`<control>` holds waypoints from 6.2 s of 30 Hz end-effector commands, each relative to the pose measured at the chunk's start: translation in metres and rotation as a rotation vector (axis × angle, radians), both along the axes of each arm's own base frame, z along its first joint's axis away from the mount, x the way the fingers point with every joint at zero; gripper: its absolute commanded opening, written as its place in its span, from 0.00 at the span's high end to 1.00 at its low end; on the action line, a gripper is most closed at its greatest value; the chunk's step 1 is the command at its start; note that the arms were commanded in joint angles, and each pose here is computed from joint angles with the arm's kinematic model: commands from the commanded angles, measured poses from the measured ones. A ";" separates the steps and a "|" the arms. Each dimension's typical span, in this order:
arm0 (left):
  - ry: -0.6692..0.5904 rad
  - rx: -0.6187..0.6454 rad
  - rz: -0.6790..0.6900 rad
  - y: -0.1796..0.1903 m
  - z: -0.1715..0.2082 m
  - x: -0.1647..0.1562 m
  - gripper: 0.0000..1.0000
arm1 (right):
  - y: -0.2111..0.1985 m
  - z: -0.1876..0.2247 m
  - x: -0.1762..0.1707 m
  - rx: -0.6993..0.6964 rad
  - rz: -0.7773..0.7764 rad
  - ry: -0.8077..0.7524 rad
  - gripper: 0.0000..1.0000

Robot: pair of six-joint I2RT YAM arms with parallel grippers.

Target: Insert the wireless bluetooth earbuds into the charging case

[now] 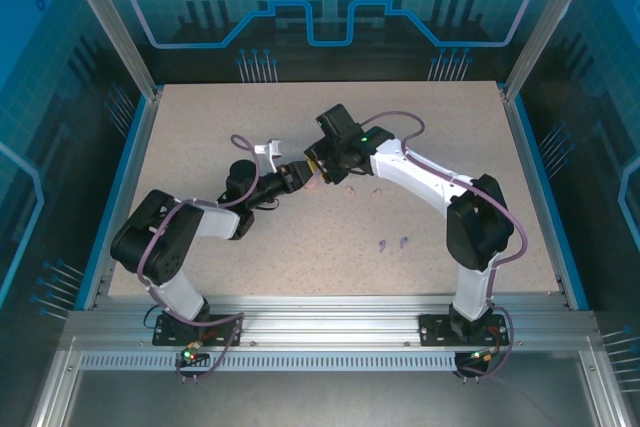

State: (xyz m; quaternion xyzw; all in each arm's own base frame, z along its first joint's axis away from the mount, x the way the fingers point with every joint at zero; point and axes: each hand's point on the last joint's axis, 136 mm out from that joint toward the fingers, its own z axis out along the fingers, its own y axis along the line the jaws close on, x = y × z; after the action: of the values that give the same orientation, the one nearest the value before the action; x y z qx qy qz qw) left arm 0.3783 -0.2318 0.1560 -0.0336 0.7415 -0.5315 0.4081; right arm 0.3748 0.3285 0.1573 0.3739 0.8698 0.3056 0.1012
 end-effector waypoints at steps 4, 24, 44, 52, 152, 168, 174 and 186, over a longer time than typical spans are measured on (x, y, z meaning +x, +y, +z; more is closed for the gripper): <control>-0.051 -0.023 0.005 -0.005 0.015 0.009 0.63 | 0.009 -0.007 -0.006 0.000 0.014 0.021 0.64; -0.038 -0.022 -0.006 -0.006 0.018 0.002 1.00 | -0.006 0.025 0.009 0.018 -0.031 -0.061 0.29; -0.103 0.105 -0.303 -0.021 0.076 -0.053 1.00 | -0.083 0.099 -0.042 -0.165 0.652 -0.828 0.23; -0.106 0.094 -0.399 -0.029 0.085 -0.065 1.00 | -0.061 0.097 -0.066 -0.056 0.822 -0.923 0.25; 0.030 0.327 0.115 0.043 0.091 -0.020 0.01 | -0.094 0.054 -0.036 -0.219 0.772 -0.664 1.00; 0.062 0.468 0.069 0.048 0.070 -0.011 0.01 | -0.107 0.078 -0.041 -0.352 0.880 -0.668 1.00; -0.011 0.449 -0.107 0.025 0.090 -0.026 0.01 | -0.106 0.088 -0.047 -0.417 1.053 -0.715 1.00; -0.089 0.378 -0.548 -0.014 0.108 -0.069 0.01 | -0.083 0.097 -0.023 -0.486 1.272 -0.740 1.00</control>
State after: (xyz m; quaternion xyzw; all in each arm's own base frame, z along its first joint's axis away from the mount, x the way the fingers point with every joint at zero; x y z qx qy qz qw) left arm 0.3275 -0.2376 0.2573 0.2127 0.8115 -0.4396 0.3207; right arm 0.3588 0.2408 0.2580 -0.3136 0.8759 0.2229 0.2912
